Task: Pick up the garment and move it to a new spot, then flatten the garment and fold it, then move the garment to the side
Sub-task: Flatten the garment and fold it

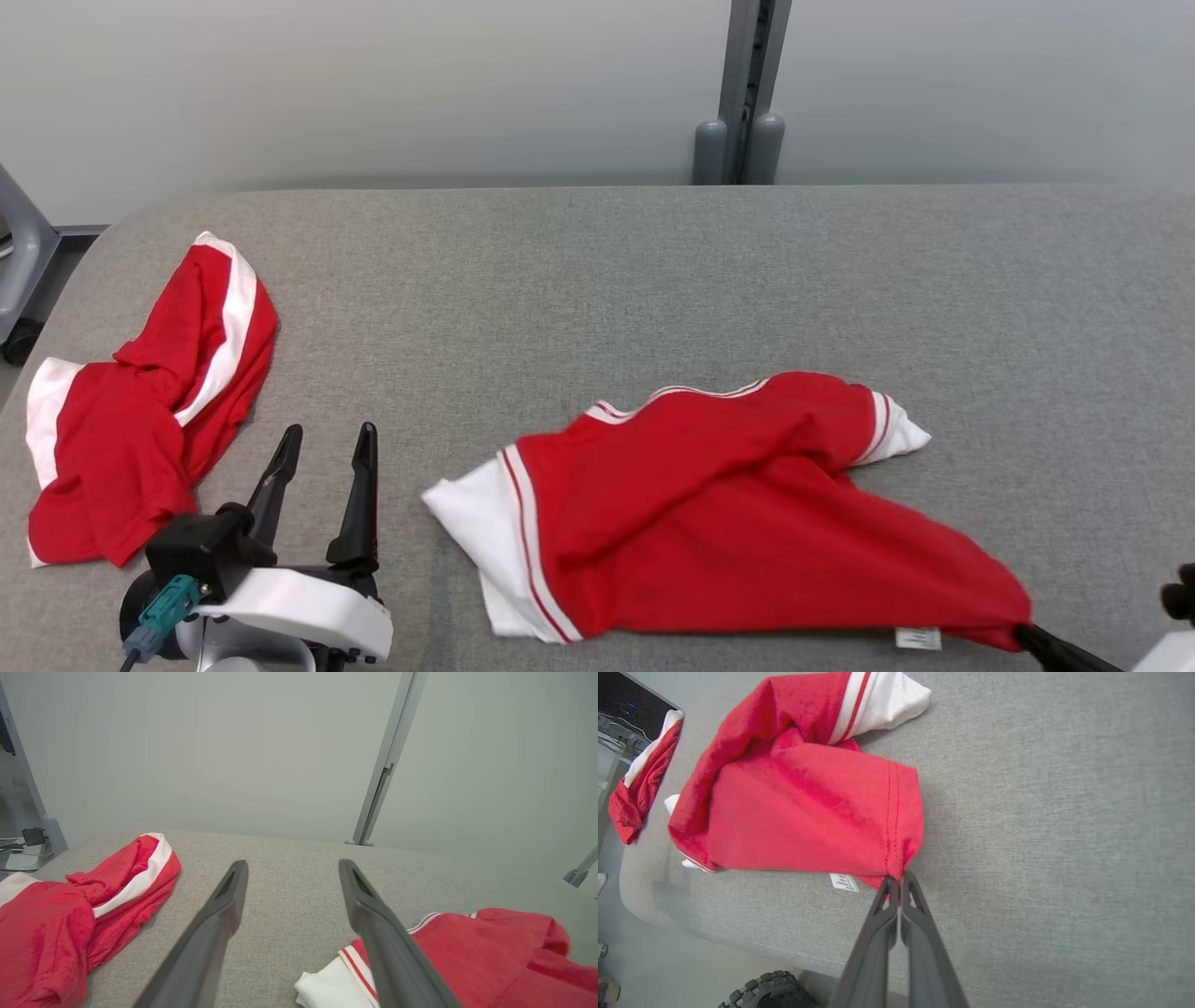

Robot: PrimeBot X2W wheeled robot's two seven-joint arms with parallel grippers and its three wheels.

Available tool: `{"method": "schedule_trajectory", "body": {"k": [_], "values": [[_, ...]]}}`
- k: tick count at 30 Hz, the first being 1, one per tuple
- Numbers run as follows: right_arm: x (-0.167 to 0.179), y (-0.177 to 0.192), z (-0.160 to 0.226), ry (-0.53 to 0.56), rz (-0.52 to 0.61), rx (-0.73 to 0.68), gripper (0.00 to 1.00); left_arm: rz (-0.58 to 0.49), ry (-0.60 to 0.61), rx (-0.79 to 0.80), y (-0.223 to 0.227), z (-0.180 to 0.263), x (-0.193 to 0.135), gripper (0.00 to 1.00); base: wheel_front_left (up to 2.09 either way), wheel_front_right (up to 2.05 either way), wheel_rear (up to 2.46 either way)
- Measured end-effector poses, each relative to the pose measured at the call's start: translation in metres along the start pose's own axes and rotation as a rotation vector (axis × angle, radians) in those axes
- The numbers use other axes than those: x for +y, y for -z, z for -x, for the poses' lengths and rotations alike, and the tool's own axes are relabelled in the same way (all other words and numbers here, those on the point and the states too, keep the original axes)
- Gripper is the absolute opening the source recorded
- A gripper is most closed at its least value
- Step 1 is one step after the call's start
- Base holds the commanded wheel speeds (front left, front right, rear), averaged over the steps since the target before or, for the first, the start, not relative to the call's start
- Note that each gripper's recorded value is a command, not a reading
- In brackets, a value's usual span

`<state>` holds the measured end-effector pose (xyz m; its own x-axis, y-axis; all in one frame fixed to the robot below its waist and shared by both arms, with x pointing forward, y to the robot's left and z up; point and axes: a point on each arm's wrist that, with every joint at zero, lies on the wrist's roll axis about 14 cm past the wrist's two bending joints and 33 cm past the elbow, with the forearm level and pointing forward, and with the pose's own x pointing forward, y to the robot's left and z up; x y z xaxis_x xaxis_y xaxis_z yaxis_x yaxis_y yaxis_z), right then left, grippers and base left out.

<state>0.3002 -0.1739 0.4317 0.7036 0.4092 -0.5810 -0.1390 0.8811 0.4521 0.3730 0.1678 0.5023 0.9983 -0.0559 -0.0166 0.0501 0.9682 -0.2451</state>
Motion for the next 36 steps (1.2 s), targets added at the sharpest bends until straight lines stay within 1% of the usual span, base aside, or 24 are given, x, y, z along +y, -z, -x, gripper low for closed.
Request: {"method": "schedule_trajectory", "body": {"k": [4, 8, 9, 10, 12, 14, 15, 20, 23, 25, 29, 36], "values": [[-0.024, 0.007, 0.009, 0.077, -0.027, 0.032, 0.00, 0.001, 0.004, 0.015, 0.005, 0.000, -0.001, 1.00, 0.00, 0.00, 0.00], [-0.043, 0.024, 0.011, 0.159, -0.039, 0.081, 0.00, 0.001, 0.002, 0.028, 0.010, 0.002, 0.001, 1.00, 0.00, 0.00, 0.00], [-0.048, 0.028, 0.012, 0.182, -0.039, 0.087, 0.80, 0.000, 0.002, 0.032, 0.010, 0.003, 0.001, 1.00, 0.00, 0.00, 0.00], [-0.049, 0.031, 0.011, 0.189, -0.042, 0.090, 1.00, -0.002, 0.002, 0.036, 0.011, 0.003, 0.001, 1.00, 0.00, 0.00, 0.00], [-0.041, 0.031, 0.006, 0.172, -0.059, 0.075, 1.00, -0.004, 0.001, 0.038, 0.011, 0.004, 0.002, 1.00, 0.00, 0.00, 0.00], [-0.031, 0.018, 0.002, 0.148, -0.050, 0.022, 1.00, -0.006, 0.002, 0.043, 0.011, 0.004, 0.003, 1.00, 0.00, 0.00, 0.00], [-0.031, 0.018, 0.002, 0.148, -0.050, 0.022, 1.00, -0.006, 0.002, 0.043, 0.011, 0.004, 0.003, 1.00, 0.00, 0.00, 0.00], [-0.004, -0.006, 0.002, 0.077, -0.031, -0.101, 1.00, -0.016, 0.015, 0.048, 0.009, 0.004, 0.001, 1.00, 0.00, 0.00, 0.00], [0.012, -0.021, 0.007, 0.032, -0.026, -0.179, 1.00, -0.023, 0.038, 0.087, 0.015, 0.006, -0.004, 1.00, 0.00, 0.00, 0.00], [0.018, -0.028, 0.010, 0.019, -0.011, -0.217, 1.00, -0.029, 0.067, 0.138, 0.023, 0.008, -0.008, 1.00, 0.00, 0.00, 0.00], [0.027, -0.043, 0.014, 0.003, 0.017, -0.302, 1.00, -0.077, 0.148, 0.275, 0.038, 0.008, -0.020, 1.00, 0.00, 0.00, 0.00], [0.037, -0.061, 0.005, -0.015, 0.040, -0.394, 1.00, -0.164, 0.298, 0.546, 0.064, -0.002, -0.046, 1.00, 0.00, 0.00, 0.00]]}}
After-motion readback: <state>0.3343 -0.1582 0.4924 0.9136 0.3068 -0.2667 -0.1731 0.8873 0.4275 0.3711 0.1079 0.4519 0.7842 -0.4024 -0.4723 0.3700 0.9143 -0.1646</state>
